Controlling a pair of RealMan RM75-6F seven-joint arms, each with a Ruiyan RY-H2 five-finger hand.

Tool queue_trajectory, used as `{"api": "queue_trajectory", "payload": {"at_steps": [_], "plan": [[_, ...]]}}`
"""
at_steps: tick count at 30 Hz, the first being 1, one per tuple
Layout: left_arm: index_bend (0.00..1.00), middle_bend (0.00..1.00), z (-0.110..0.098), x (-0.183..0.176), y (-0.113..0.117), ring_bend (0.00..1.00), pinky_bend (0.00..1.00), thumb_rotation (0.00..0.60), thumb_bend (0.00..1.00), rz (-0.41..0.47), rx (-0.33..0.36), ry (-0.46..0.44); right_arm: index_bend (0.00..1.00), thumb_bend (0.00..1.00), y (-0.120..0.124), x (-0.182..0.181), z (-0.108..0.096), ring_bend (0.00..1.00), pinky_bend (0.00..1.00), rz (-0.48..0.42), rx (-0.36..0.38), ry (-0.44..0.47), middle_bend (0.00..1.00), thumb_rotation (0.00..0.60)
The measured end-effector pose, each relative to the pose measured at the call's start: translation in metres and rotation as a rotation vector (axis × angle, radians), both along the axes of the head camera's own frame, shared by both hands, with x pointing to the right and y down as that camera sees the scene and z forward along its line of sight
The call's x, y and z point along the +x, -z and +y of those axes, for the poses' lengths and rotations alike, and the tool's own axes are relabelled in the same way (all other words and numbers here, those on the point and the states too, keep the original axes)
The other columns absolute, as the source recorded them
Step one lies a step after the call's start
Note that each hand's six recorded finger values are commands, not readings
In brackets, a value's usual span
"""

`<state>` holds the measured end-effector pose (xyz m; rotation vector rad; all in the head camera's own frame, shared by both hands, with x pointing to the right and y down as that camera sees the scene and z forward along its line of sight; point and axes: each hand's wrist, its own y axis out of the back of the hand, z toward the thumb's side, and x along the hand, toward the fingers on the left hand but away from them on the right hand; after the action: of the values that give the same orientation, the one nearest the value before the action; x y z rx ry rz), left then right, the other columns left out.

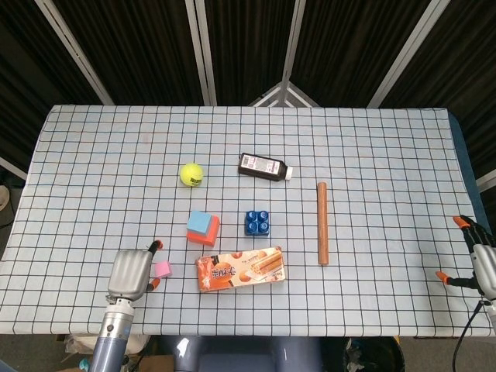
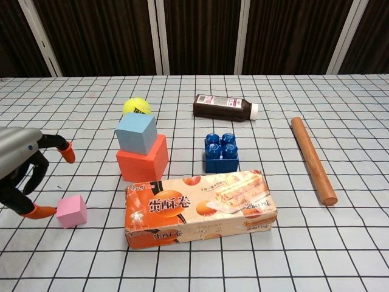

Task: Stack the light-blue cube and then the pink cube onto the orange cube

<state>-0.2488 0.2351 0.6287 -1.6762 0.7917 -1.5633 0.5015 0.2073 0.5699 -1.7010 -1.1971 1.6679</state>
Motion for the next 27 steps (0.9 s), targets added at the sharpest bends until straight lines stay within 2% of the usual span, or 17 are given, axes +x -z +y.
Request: {"api": "queue_trajectory", "payload": {"at_steps": [7,13,27], "plan": [[0.31,0.73,0.016,0.007,-0.017,0.73,0.81,0.6,0.14,-0.015,0.0,-0.02,0.0,0.07,0.001,0.002,0.0,0.05,0.14,-0.006,0.001,-0.007,0.04,0.6],[0.31,0.73,0.026,0.009,-0.021,0.73,0.81,0.6,0.14,-0.008,0.004,-0.029,0.0,0.07,0.001,0.004,0.0,0.05,0.14,-0.009,0.001,-0.01,0.04,0.6],[0.31,0.73,0.02,0.001,-0.019,0.73,0.81,0.6,0.14,-0.013,0.05,0.004,0.0,0.07,-0.001,0.004,0.0,0.05,0.14,-0.017,-0.008,-0.008,0.04,0.6]]}}
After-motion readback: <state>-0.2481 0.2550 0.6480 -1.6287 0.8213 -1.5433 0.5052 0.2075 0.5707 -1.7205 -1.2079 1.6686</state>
